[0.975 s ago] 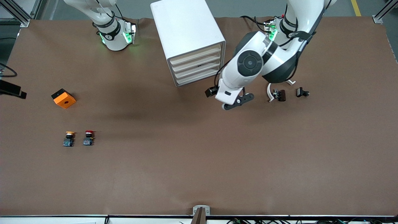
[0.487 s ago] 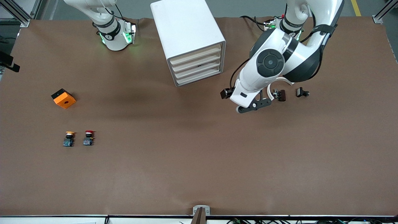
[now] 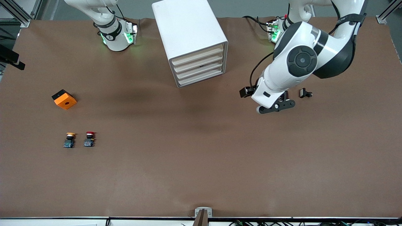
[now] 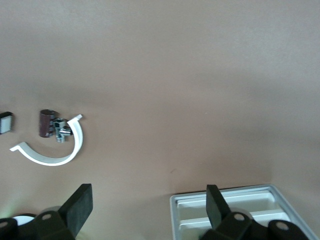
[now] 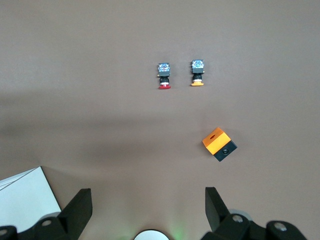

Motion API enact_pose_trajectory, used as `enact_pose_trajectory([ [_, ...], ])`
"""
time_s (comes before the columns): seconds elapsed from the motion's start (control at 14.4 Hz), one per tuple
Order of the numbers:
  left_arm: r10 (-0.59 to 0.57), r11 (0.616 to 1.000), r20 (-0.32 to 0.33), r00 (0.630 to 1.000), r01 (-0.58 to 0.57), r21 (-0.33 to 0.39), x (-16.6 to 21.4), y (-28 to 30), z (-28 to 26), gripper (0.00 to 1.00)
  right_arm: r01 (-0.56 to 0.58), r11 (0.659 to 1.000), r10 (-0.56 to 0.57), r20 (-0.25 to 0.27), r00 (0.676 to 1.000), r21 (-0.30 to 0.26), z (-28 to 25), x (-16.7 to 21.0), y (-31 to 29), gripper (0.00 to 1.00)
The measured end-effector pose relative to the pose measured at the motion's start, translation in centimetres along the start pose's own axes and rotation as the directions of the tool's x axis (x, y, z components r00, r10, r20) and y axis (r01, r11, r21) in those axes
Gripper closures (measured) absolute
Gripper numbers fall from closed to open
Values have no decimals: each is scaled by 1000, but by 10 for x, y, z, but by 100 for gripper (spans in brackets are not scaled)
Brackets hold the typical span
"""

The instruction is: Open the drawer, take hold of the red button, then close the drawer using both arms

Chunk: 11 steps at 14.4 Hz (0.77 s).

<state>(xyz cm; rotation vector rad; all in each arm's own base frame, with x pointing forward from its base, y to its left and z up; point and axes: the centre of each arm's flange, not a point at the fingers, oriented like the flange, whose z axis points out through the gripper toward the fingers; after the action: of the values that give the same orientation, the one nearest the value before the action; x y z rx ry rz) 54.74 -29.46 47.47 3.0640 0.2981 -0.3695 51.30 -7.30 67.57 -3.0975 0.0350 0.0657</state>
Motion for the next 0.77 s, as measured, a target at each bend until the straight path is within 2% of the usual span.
enact_pose_trajectory([
  [0.35,83,996,18,996,-83,13,8,-43,-24,0,-7,1000,7,0,1000,0,0,-6,7,0],
  [0.77,194,980,29,981,-195,33,-1,-96,-65,0,14,1000,-14,2,1000,0,1,-6,8,0],
])
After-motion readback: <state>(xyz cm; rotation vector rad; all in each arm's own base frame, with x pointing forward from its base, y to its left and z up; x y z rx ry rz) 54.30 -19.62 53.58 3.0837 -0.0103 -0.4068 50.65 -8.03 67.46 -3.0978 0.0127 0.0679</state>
